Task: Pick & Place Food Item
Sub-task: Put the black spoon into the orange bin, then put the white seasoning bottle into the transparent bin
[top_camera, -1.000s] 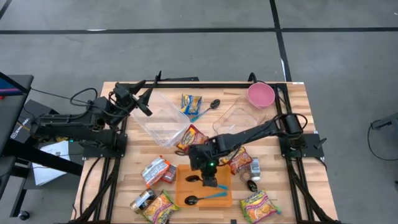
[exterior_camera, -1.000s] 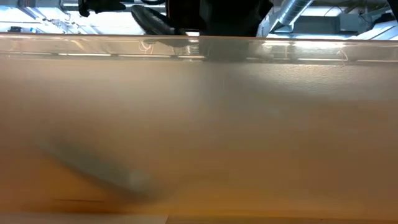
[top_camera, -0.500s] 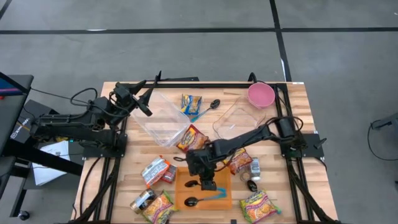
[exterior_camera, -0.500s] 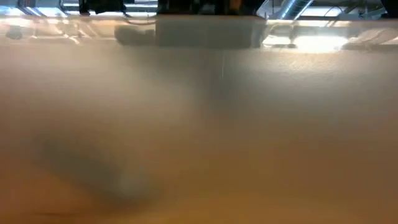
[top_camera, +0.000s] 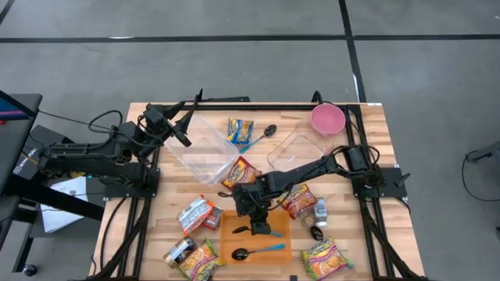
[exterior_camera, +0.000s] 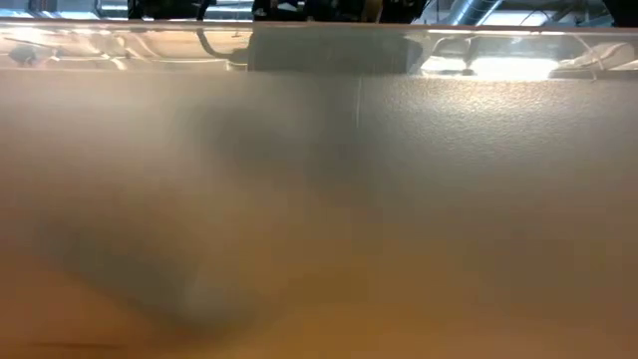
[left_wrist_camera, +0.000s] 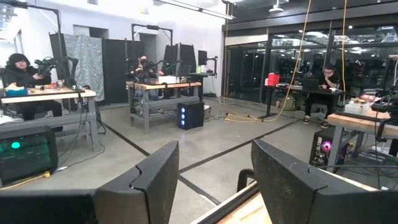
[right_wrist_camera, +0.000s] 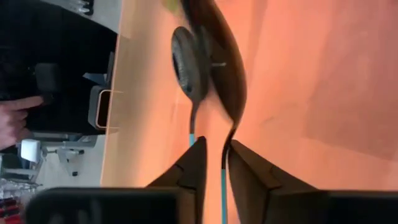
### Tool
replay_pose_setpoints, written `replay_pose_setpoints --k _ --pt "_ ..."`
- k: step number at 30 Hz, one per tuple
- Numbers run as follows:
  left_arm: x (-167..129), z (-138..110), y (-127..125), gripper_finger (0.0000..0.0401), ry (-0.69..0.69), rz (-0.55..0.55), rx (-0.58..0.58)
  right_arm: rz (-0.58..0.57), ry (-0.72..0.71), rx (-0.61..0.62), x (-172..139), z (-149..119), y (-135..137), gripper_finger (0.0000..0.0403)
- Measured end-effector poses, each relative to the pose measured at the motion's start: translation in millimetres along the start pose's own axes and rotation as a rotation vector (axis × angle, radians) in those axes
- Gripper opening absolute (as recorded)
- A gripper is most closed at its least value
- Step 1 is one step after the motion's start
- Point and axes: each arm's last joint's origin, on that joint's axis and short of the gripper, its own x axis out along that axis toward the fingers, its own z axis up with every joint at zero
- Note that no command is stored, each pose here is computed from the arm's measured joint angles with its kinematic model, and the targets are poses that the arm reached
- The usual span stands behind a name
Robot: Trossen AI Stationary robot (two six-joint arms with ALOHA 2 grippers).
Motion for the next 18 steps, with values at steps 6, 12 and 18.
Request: replay_pose_setpoints --k 6,12,18 --pt "0.0 0.0 0.0 0.0195 0.0 0.0 0.0 0.023 -0.001 0.038 -4.6 1.3 -4.2 0.0128" --pt "0.0 0.0 0.0 0.0195 0.0 0.0 0.0 -0.03 -0.004 0.073 -14.9 5.6 -9.0 0.0154" --pt "0.0 0.0 0.0 0.0195 0.0 0.0 -0.001 -0.055 -0.032 0.081 -29.6 14.4 -14.9 0.0146"
